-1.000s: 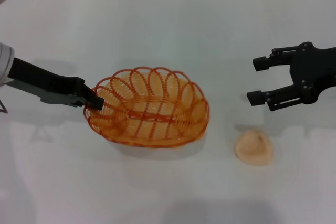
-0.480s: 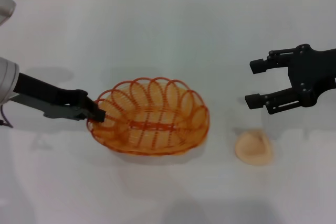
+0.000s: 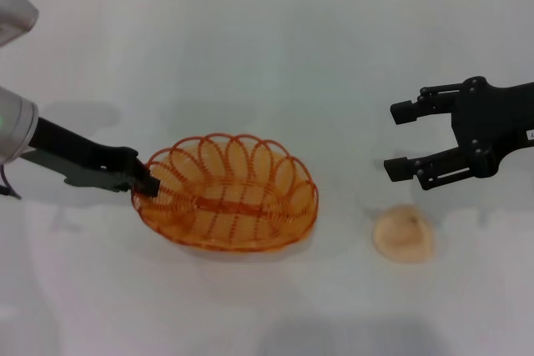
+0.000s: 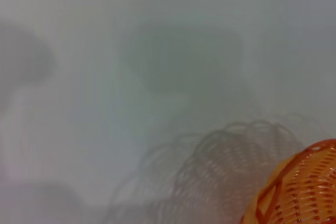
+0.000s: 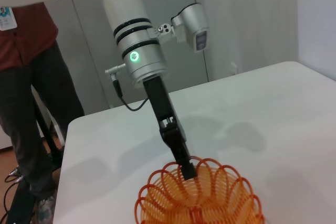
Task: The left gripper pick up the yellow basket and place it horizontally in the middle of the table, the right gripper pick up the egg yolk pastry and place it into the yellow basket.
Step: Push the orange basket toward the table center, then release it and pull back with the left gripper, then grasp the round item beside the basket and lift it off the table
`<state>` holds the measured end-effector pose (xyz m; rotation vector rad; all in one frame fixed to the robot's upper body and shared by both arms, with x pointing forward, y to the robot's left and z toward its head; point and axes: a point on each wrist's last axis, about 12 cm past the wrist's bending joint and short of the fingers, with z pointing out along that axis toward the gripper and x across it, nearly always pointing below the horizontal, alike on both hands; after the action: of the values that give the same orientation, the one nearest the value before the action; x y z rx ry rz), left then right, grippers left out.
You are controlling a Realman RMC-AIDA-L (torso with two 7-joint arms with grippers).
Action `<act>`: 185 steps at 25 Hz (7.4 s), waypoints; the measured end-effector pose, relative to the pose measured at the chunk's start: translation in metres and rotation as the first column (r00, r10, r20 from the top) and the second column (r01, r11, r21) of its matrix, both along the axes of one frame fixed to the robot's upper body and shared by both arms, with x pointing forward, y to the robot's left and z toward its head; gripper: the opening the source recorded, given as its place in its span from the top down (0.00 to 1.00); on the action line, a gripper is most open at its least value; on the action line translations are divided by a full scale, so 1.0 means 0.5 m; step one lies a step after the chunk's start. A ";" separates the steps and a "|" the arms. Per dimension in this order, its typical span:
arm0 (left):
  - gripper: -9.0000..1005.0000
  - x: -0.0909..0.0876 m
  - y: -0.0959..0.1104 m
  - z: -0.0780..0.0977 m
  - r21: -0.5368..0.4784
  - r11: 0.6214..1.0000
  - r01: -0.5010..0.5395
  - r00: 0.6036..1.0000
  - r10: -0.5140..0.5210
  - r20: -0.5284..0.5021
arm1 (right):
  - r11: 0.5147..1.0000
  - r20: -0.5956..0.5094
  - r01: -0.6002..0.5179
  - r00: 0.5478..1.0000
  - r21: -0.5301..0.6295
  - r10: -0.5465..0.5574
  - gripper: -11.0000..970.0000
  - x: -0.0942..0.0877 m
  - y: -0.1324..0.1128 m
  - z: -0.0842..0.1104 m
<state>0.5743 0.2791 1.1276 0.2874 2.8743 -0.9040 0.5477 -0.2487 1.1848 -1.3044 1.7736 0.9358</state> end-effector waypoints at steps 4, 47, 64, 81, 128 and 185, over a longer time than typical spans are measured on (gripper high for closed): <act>0.91 0.009 -0.010 0.006 0.002 1.000 0.010 1.000 -0.010 0.015 | 1.000 0.001 0.000 1.000 0.000 0.000 0.13 0.000 0.000 0.000; 0.90 0.000 -0.046 -0.041 -0.054 0.999 -0.008 1.000 0.008 -0.006 | 1.000 0.000 -0.003 1.000 0.002 0.003 0.13 0.003 0.002 0.000; 0.89 0.003 -0.052 -0.037 -0.065 0.998 0.003 1.000 -0.003 -0.002 | 1.000 0.003 -0.003 1.000 0.002 0.003 0.13 0.003 0.002 0.001; 0.85 0.004 -0.055 -0.030 -0.099 0.995 -0.002 1.000 0.001 -0.005 | 1.000 0.008 -0.004 1.000 0.000 0.004 0.13 0.003 0.003 0.003; 0.21 0.002 0.101 0.115 -0.227 0.909 0.350 0.776 -0.146 0.613 | 0.999 -0.025 0.032 0.999 0.009 -0.032 0.13 0.006 0.000 0.016; 0.22 -0.029 0.065 0.088 -0.074 0.842 0.535 0.757 -0.438 0.484 | 0.817 -0.171 0.072 0.964 -0.571 -0.204 0.25 0.007 0.093 0.018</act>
<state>0.5598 0.3116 1.1714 1.1118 2.2705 -1.0314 0.5514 -0.2023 1.1938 -1.4283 2.4133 0.4980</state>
